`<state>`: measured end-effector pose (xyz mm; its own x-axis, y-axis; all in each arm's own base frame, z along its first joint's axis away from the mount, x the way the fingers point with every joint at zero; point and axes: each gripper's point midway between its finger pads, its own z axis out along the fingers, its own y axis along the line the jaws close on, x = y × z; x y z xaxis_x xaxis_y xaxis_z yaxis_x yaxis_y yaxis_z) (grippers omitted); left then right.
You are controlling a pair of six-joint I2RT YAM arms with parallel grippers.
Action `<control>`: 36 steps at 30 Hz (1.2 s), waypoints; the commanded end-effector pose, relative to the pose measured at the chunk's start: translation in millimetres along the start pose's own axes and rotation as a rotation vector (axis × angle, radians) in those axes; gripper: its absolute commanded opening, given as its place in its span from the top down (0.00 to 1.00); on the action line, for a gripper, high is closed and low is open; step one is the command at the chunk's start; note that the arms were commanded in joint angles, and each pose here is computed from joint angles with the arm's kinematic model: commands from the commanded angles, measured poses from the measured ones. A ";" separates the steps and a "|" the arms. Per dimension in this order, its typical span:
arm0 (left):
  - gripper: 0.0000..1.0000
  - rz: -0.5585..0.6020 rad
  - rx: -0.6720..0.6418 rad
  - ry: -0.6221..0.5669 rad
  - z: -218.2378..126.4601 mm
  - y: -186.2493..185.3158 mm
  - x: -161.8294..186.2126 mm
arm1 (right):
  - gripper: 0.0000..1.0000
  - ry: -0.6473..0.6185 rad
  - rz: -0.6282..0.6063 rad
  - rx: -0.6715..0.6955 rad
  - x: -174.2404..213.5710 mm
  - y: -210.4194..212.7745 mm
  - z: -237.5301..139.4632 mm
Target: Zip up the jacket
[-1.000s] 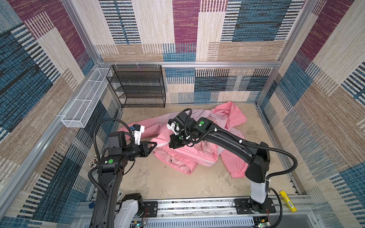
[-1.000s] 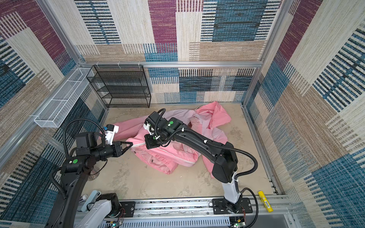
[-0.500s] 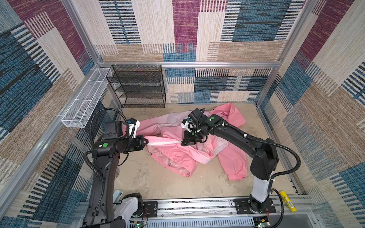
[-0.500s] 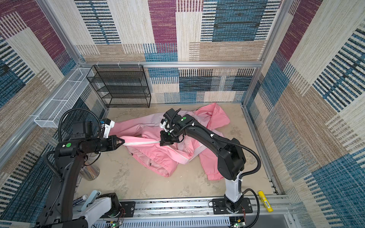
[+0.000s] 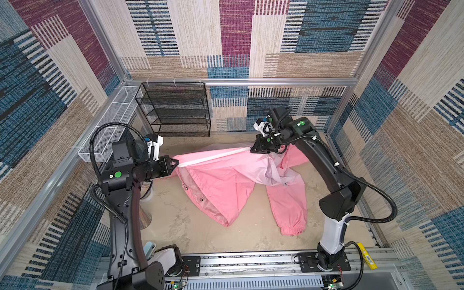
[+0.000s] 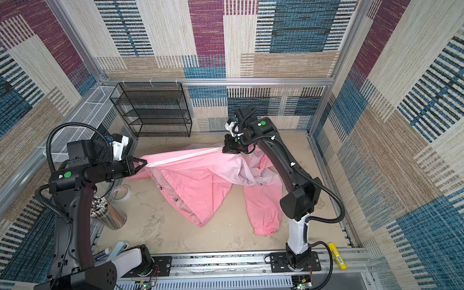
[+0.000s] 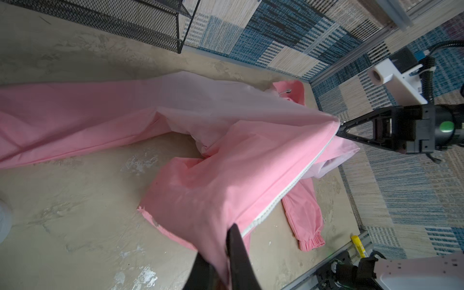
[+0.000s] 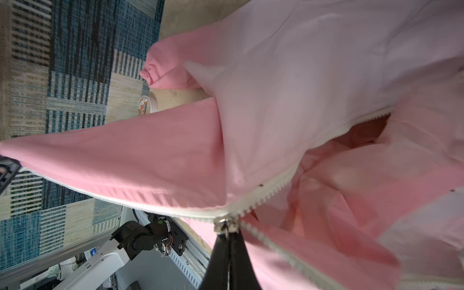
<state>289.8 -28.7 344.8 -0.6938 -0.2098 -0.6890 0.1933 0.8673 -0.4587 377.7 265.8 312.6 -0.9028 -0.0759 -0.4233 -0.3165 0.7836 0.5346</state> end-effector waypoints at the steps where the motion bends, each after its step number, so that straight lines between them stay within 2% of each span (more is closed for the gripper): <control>1: 1.00 -0.003 -0.015 -0.076 -7.7 -1.7 -24.9 | 1.00 -0.108 0.016 0.097 -15.4 -17.6 -44.3; 6: 1.00 -0.002 -0.015 -0.126 -12.4 -7.6 -52.5 | 1.00 -0.181 0.040 0.125 -20.0 -26.9 -56.5; 10: 1.00 0.042 -0.052 -0.141 -19.5 -7.3 -66.2 | 1.00 -0.256 0.080 0.210 -14.9 -49.9 -77.4; 18: 1.00 0.028 -0.013 -0.146 -11.4 -7.4 -74.9 | 1.00 -0.382 0.109 0.329 -20.5 -84.2 -151.0; 23: 1.00 0.031 -0.008 -0.143 -6.5 -4.8 -78.5 | 1.00 -0.398 0.128 0.386 -20.6 -107.4 -163.5; 26: 1.00 0.036 -0.049 -0.118 0.6 8.4 -73.4 | 1.00 -0.342 0.140 0.217 -11.5 -94.4 -136.8; 29: 1.00 0.035 -0.068 -0.076 8.6 17.9 -60.8 | 1.00 -0.196 0.166 -0.093 23.0 -63.0 -89.7; 30: 1.00 0.028 -0.050 -0.061 12.9 16.7 -55.1 | 1.00 -0.150 0.177 -0.126 38.1 -59.5 -72.7; 34: 1.00 -0.001 -0.030 0.079 45.7 22.0 1.1 | 1.00 0.039 0.239 -0.054 109.6 -85.7 -1.2; 35: 1.00 -0.016 -0.029 0.102 51.2 25.2 13.7 | 0.85 0.041 0.253 -0.053 117.9 -91.0 6.7; 36: 1.00 -0.028 -0.031 0.120 55.3 28.8 26.4 | 0.63 0.029 0.263 -0.056 122.8 -94.7 11.0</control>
<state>318.9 -35.7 298.8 -0.7789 -0.2093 -0.5912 0.1466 0.8558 -0.4961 291.9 184.4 207.6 -0.9797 0.0658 -0.1891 -0.0714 0.7676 0.6369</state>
